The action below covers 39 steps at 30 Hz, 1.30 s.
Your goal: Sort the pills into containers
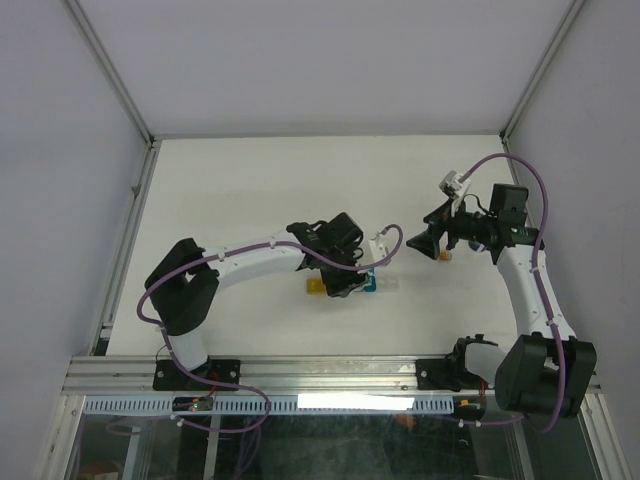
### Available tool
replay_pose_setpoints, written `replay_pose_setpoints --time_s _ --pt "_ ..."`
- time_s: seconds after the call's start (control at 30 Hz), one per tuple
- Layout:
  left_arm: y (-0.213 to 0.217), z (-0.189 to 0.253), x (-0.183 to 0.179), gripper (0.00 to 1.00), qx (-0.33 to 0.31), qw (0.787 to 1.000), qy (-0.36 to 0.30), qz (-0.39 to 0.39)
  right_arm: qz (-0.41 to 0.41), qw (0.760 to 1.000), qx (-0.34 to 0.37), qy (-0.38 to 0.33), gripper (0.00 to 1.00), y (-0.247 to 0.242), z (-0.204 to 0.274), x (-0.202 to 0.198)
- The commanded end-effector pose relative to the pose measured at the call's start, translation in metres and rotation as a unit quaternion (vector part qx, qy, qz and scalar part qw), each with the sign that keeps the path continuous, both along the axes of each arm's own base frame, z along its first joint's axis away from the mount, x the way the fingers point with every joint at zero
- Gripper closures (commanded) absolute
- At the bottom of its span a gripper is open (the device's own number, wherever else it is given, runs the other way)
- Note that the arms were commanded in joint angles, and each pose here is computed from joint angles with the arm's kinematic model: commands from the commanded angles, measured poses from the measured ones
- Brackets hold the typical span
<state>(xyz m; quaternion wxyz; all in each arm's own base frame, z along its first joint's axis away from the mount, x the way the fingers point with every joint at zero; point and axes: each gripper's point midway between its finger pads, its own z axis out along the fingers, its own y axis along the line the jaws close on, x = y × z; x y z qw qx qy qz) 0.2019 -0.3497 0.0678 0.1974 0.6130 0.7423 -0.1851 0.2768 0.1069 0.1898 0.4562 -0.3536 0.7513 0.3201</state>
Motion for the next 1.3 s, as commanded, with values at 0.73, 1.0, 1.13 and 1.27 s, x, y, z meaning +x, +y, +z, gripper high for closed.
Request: replay_pose_setpoints --time_s 0.73,1.0,1.13,1.27 --pt "-0.0058 0.0161 0.0146 1.00 0.024 1.000 -0.003 0.017 0.009 1.000 0.012 -0.016 0.08 0.0000 0.0107 -0.0033" --pt "-0.0059 0.0140 0.0144 1.00 0.031 0.999 0.000 0.018 0.008 1.000 0.013 -0.016 0.08 -0.0009 0.0112 -0.0036" --pt "-0.0052 0.0127 0.0169 1.00 0.039 0.999 -0.006 0.028 0.008 1.000 0.014 -0.016 0.08 -0.0010 0.0110 -0.0038" --pt "-0.0047 0.0148 0.0192 1.00 0.043 0.999 -0.013 0.025 0.008 1.000 0.014 -0.015 0.08 -0.0010 0.0111 -0.0038"
